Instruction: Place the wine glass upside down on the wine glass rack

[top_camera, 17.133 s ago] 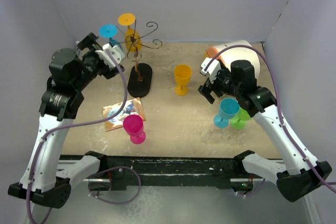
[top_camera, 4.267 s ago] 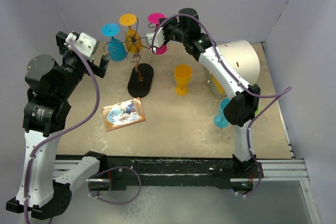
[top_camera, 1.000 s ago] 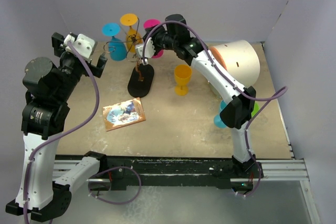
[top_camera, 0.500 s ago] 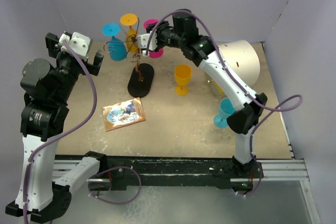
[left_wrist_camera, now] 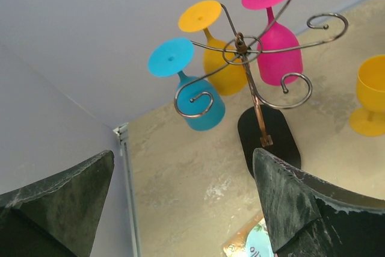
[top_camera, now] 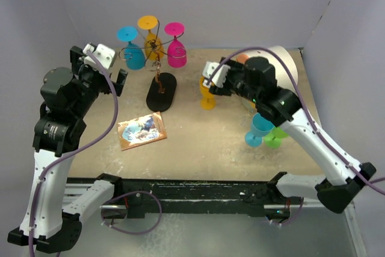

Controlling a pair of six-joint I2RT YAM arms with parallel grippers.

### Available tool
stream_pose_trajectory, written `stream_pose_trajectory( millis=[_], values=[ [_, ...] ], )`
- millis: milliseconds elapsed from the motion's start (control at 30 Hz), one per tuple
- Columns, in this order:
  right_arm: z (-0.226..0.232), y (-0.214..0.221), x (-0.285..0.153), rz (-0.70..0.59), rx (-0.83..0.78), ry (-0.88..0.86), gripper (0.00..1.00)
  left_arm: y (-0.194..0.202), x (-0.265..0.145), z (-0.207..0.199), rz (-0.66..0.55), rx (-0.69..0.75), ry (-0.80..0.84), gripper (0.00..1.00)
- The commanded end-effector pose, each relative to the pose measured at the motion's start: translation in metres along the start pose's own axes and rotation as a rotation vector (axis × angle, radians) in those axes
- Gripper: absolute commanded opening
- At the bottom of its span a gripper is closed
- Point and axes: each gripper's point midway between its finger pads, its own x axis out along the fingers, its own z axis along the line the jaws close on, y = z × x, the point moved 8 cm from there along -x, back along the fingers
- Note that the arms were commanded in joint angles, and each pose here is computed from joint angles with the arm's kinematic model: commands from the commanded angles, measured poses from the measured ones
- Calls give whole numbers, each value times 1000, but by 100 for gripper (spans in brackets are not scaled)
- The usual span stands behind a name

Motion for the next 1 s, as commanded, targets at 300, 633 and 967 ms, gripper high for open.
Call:
stream_pose_trajectory(
  millis=[300,633,967],
  values=[
    [49,115,-105,371,297,57,72,36,10,-20,80,-9,122,99],
    [55,150,-135,548,545,112,72,46,11,-28,93,-7,175,99],
    [79,177,-123,749,608,-74,60,49,11,-28,90,1,172,99]
  ],
)
